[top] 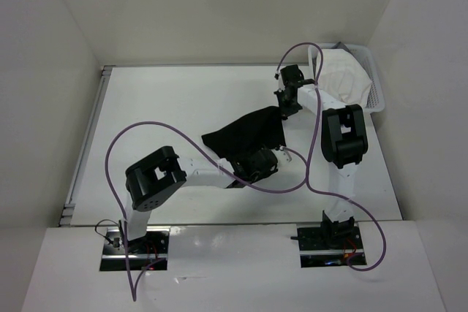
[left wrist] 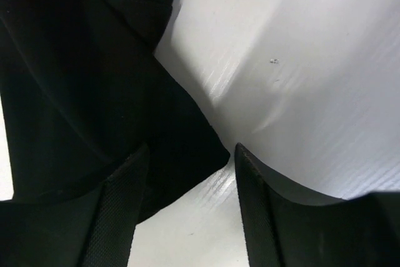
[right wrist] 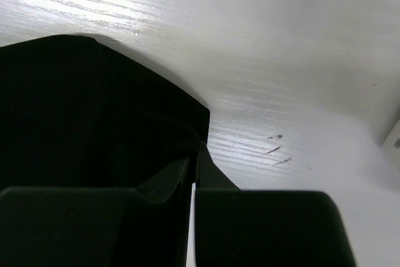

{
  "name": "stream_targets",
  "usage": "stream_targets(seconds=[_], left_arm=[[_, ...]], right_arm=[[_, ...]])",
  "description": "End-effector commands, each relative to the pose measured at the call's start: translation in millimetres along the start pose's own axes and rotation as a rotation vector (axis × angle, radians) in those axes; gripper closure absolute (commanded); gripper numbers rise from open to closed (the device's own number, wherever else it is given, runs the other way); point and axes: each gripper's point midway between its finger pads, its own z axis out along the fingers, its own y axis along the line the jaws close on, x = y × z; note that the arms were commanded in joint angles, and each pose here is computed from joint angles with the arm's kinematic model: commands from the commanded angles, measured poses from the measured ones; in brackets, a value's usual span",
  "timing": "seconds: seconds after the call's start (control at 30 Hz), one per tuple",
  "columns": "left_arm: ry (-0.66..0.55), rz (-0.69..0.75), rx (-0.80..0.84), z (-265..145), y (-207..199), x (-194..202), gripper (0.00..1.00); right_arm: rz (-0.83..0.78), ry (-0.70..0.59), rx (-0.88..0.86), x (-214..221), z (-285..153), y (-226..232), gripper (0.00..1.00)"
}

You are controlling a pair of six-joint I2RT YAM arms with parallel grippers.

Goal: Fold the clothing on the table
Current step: Flatten the skirt out

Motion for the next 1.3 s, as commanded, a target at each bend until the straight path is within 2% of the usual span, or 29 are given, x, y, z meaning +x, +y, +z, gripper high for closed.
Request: stream_targets(seconds=[0.0, 0.07, 0.2, 0.23, 0.27, 0.37, 0.43, 0.83, 0.97, 1.13, 1.27], left_arm=[[0.052, 0.053, -0.012, 7, -2, 15, 0.39], [0.061, 0.057, 0.000, 7, -4, 18, 0.43], [0.092, 0.072, 0.006, 5, -4, 26, 0.62], [0.084, 0.068, 0.004, 3, -3, 23, 0.71], [0.095, 0.073, 0.007, 2, -3, 26, 0.75], [0.107, 0.079, 0.009, -9, 2, 29, 0.87], [0.105, 0.057, -0.006, -16, 17, 25, 0.90], [-0.028, -0.005, -0.120, -92, 96, -19, 0.93], [-0.097, -0.071, -0.160, -115, 133, -32, 0.93], [-0.152, -0.110, -0.166, -134, 153, -28, 0.93], [-0.194, -0.144, -0.206, -155, 177, -31, 0.93]], right_arm=[[-0.007, -0.013, -0.014, -4, -5, 4, 1.00], [-0.007, -0.013, -0.014, -4, -5, 4, 1.00], [-0.007, -0.013, -0.014, -4, -5, 4, 1.00], [-0.007, -0.013, -0.003, -4, -5, 2, 1.00], [-0.007, -0.013, -0.003, -4, -5, 2, 1.00], [-0.015, -0.024, -0.003, -6, -11, 1, 1.00], [-0.014, -0.034, -0.002, -9, -15, 1, 1.00], [-0.056, -0.176, -0.001, -37, -83, -5, 1.00], [-0.074, -0.224, -0.014, -42, -109, -4, 1.00], [-0.126, -0.259, -0.058, -40, -134, 5, 1.00], [-0.172, -0.340, -0.076, -47, -171, 17, 1.00]])
